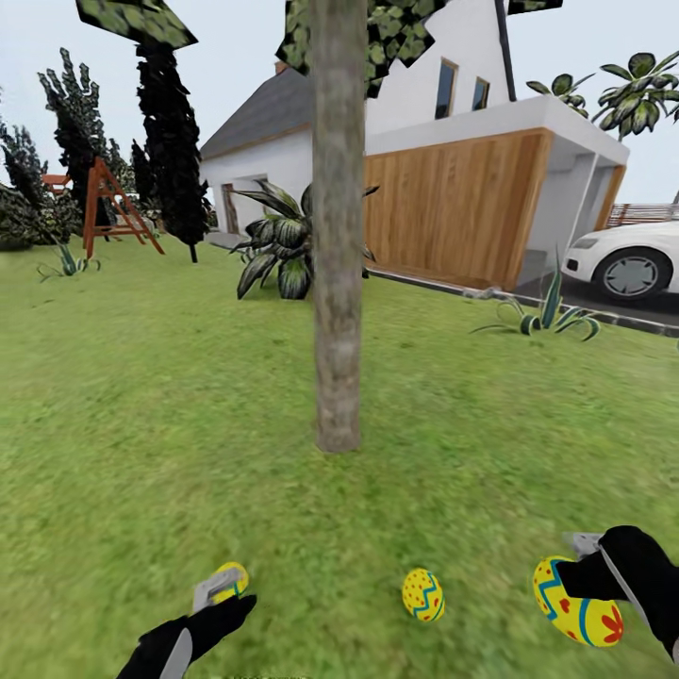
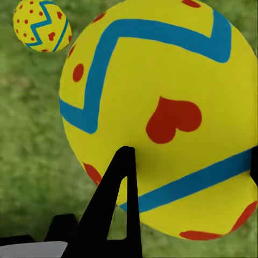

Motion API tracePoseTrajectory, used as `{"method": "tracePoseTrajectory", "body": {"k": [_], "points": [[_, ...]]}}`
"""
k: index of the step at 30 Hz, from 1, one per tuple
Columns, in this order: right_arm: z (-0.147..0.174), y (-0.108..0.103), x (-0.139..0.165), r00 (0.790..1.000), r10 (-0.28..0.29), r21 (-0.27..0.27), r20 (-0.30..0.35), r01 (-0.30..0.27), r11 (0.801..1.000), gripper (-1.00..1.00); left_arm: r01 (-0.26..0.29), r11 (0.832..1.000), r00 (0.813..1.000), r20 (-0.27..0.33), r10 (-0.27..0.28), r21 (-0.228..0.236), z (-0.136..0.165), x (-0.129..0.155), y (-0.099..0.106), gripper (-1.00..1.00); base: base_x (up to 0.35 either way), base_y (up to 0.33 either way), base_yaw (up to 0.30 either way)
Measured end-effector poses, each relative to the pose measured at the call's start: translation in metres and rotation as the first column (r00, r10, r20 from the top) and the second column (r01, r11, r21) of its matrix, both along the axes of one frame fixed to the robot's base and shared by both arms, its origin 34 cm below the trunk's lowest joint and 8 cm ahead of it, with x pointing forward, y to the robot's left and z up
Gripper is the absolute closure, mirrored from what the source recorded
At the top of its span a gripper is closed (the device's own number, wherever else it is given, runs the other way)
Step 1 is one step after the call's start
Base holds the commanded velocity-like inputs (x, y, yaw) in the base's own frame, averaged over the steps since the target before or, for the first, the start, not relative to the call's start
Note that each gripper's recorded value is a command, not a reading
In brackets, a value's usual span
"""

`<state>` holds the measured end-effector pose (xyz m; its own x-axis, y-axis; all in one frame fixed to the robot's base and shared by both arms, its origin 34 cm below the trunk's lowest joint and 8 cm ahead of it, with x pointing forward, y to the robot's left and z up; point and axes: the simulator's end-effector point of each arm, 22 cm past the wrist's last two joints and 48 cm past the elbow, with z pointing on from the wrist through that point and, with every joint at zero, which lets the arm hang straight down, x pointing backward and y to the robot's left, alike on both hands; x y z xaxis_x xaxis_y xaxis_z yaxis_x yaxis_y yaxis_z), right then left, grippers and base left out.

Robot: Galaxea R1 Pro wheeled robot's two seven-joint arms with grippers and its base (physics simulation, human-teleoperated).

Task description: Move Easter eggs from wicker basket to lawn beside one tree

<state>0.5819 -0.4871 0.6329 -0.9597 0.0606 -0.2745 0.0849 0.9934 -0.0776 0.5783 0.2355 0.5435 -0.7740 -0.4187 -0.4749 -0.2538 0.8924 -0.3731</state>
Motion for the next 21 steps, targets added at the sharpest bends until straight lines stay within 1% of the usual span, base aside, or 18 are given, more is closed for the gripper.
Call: {"method": "tracePoseTrajectory", "body": {"k": [5,21], "points": [[-0.003,0.006,-0.001,1.0,0.026,-0.009,-0.012,-0.026,1.0,1.0,0.0,1.0,1.0,0.0,0.0,0.002,0.0,0.0,0.001,-1.0,0.0,0.342,0.292],[-0.005,0.013,0.0,0.999,0.032,-0.001,-0.013,-0.032,0.999,1.0,0.0,1.0,1.0,0.0,0.0,0.001,0.0,0.0,0.001,-1.0,0.0,0.342,0.292]]}}
